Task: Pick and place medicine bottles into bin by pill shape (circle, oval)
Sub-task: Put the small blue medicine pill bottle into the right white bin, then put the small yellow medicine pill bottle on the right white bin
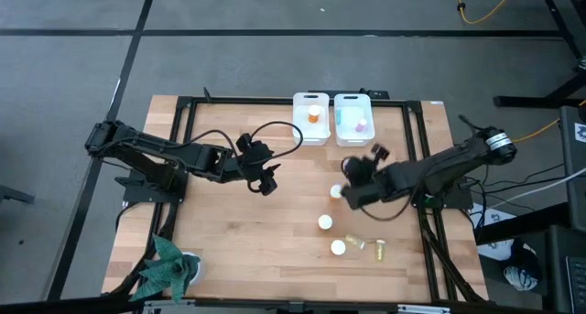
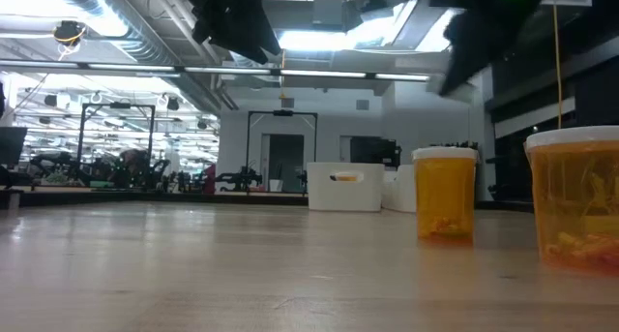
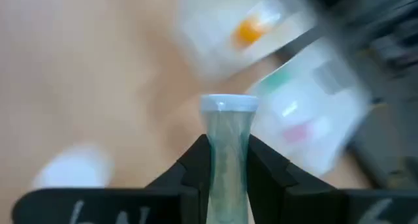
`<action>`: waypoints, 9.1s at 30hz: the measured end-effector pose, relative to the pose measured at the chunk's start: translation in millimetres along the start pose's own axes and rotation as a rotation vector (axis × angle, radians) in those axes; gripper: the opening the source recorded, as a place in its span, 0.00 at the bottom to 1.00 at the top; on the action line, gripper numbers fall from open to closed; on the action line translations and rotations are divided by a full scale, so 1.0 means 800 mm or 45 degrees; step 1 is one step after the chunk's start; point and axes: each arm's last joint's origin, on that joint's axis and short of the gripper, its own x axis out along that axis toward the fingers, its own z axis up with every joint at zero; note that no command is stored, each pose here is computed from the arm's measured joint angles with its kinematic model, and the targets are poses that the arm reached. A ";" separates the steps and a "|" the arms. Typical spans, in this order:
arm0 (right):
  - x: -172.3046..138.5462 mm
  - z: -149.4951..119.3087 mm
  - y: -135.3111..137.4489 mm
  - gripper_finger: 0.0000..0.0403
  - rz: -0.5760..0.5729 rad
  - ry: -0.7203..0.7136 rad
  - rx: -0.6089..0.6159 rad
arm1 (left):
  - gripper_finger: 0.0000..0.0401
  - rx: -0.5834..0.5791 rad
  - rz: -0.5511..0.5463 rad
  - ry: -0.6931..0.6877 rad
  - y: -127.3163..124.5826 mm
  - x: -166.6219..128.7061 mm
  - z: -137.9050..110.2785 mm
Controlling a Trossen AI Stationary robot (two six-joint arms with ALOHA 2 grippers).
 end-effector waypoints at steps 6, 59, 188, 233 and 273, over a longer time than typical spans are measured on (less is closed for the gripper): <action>0.044 0.038 -0.051 0.19 -0.156 0.009 0.164 | 0.50 -0.001 0.000 0.000 0.000 0.000 0.000; -0.048 -0.037 -0.040 0.46 0.790 0.466 0.380 | 0.50 0.000 0.001 0.000 0.000 0.000 0.000; 0.231 0.015 -0.196 0.49 0.201 0.320 0.581 | 0.50 -0.005 0.001 -0.004 0.000 0.000 0.001; -0.027 -0.116 0.132 0.46 0.886 0.504 -0.203 | 0.50 -0.004 0.002 -0.003 0.001 0.000 0.001; 0.015 -0.053 0.010 0.27 -0.064 0.023 -0.235 | 0.50 -0.002 0.003 0.000 0.001 0.000 0.000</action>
